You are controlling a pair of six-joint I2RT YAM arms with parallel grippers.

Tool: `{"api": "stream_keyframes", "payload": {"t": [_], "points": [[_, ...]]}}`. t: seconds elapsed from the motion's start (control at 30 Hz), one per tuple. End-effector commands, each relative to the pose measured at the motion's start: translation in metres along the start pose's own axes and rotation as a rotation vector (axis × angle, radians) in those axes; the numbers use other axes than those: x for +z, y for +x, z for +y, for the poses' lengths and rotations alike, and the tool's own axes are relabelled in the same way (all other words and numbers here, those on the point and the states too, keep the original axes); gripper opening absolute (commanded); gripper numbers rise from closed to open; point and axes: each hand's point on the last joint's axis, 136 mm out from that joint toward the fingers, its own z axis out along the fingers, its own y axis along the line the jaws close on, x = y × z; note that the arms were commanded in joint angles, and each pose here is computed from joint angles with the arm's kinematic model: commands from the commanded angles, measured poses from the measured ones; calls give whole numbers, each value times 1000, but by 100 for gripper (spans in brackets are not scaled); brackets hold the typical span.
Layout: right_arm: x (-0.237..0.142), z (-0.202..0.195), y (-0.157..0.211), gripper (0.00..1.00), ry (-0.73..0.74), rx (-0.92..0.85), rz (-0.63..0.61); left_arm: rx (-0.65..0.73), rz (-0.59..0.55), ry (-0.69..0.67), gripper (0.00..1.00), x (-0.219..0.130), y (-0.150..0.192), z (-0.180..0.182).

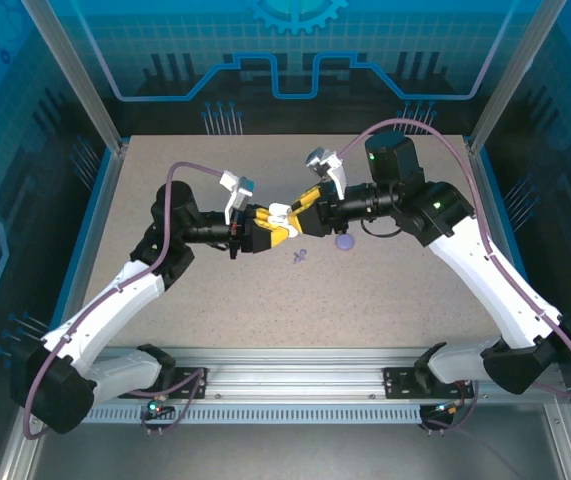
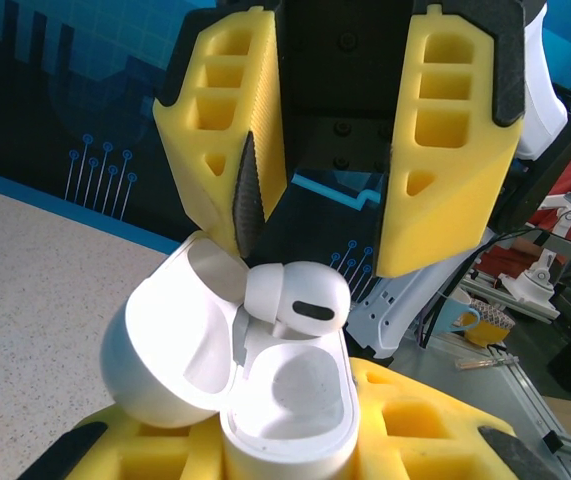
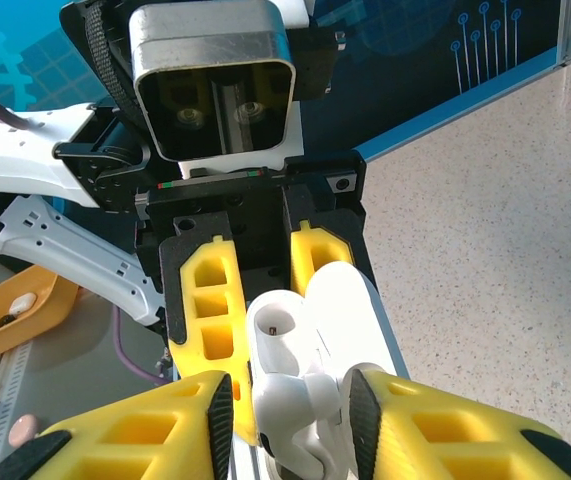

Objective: Insert the wireless bluetooth earbuds into the charging case

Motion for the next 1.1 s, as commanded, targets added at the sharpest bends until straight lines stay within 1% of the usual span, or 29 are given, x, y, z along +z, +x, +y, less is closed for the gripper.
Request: {"api": "stream_keyframes", "payload": {"t": [0.0, 0.17, 0.2, 0.47, 0.73, 0.8, 0.97, 1.07], "points": [[4, -13, 9, 39, 46, 30, 40, 115, -32, 73, 11, 1, -24, -26], [0, -5, 5, 52, 57, -3, 39, 92, -2, 54, 11, 3, -17, -19], [0, -5, 4, 53, 74, -10, 41, 90, 1, 52, 11, 4, -16, -18], [-4, -8, 3, 56, 212, -38, 70, 86, 14, 30, 11, 5, -13, -12], [-9, -19, 2, 55, 410, -6, 115, 95, 28, -8, 11, 5, -12, -6], [-10, -17, 0, 55, 426, 1, 116, 96, 33, -21, 11, 5, -12, -5], [-6, -7, -4, 55, 413, -12, 112, 95, 43, -26, 11, 6, -12, -2], [-8, -6, -7, 55, 436, -23, 114, 98, 42, -27, 12, 6, -12, -2]]}}
